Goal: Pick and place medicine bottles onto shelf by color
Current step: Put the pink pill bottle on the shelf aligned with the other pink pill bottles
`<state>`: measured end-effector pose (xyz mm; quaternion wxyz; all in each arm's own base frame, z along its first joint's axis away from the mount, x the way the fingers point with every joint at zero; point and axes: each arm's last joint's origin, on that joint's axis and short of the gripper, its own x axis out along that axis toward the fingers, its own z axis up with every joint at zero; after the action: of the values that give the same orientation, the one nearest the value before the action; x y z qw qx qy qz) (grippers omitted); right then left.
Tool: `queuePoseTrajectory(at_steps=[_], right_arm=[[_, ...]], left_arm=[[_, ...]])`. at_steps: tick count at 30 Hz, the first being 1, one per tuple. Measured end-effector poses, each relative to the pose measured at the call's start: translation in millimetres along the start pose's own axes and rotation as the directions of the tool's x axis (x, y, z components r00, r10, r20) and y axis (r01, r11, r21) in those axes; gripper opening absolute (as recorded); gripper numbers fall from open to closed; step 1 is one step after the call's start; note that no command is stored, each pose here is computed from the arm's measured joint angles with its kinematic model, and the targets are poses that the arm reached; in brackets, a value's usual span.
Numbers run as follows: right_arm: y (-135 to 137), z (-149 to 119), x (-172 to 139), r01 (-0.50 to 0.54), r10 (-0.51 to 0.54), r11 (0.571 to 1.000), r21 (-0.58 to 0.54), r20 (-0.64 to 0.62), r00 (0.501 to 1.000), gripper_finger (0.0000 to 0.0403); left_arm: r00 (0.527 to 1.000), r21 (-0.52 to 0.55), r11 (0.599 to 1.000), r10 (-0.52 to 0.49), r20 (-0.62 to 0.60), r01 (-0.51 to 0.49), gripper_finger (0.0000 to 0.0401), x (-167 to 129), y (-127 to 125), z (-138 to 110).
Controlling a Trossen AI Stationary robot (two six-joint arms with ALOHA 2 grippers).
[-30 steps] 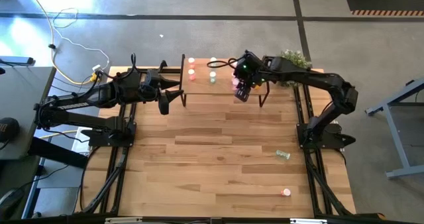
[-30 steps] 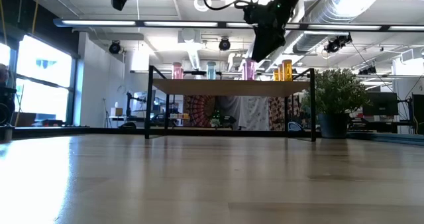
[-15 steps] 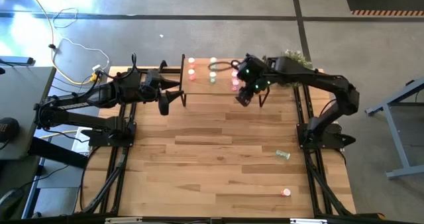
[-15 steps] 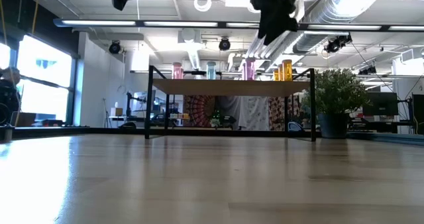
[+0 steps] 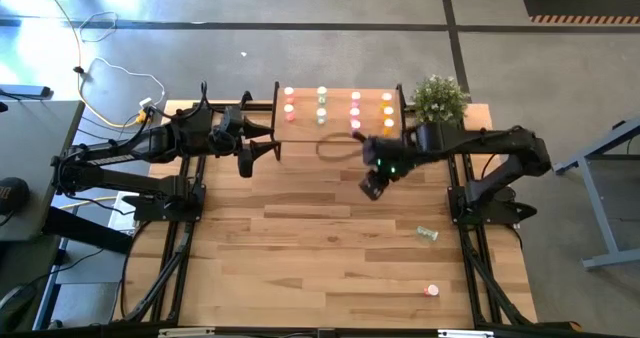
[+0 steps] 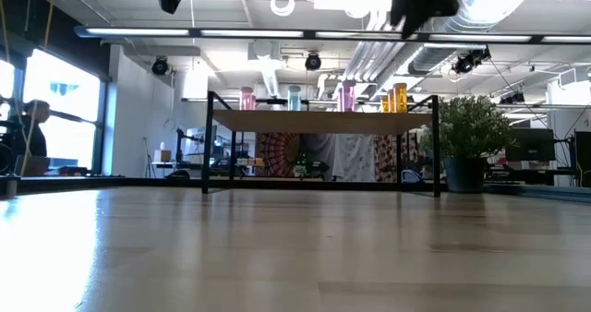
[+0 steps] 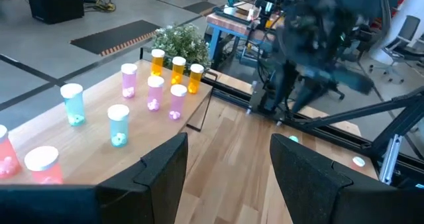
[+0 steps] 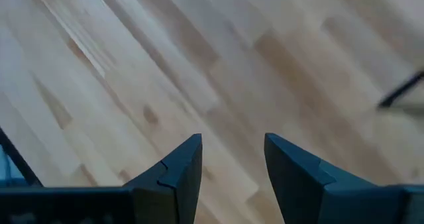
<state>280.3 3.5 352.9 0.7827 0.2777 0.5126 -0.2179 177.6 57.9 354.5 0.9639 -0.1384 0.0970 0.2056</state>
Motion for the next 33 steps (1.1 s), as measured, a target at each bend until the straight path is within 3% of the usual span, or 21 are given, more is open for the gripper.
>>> queuePoseTrajectory(at_steps=[12,22,26,33], right_arm=[[29,-79,17,0.071,-0.051,0.992,0.100,-0.182,0.982,0.0154],[22,-145,5,0.036,-0.002,0.990,0.133,-0.246,0.969,0.0154],[19,-168,1,-0.011,0.040,0.993,0.114,-0.263,0.964,0.0154],[21,-199,-5,-0.038,0.031,0.999,-0.016,-0.314,0.949,0.0154]], left_arm=[[0.998,0.038,0.998,-0.054,-0.029,0.055,0.0204,0,-2,-2],[0.998,0.009,0.999,-0.049,-0.044,0.050,0.0204,0,-1,-3],[0.998,0.000,0.999,-0.049,-0.043,0.050,0.0204,0,-1,-3],[0.998,-0.069,0.996,-0.051,-0.044,0.047,0.0204,0,-1,-3]])
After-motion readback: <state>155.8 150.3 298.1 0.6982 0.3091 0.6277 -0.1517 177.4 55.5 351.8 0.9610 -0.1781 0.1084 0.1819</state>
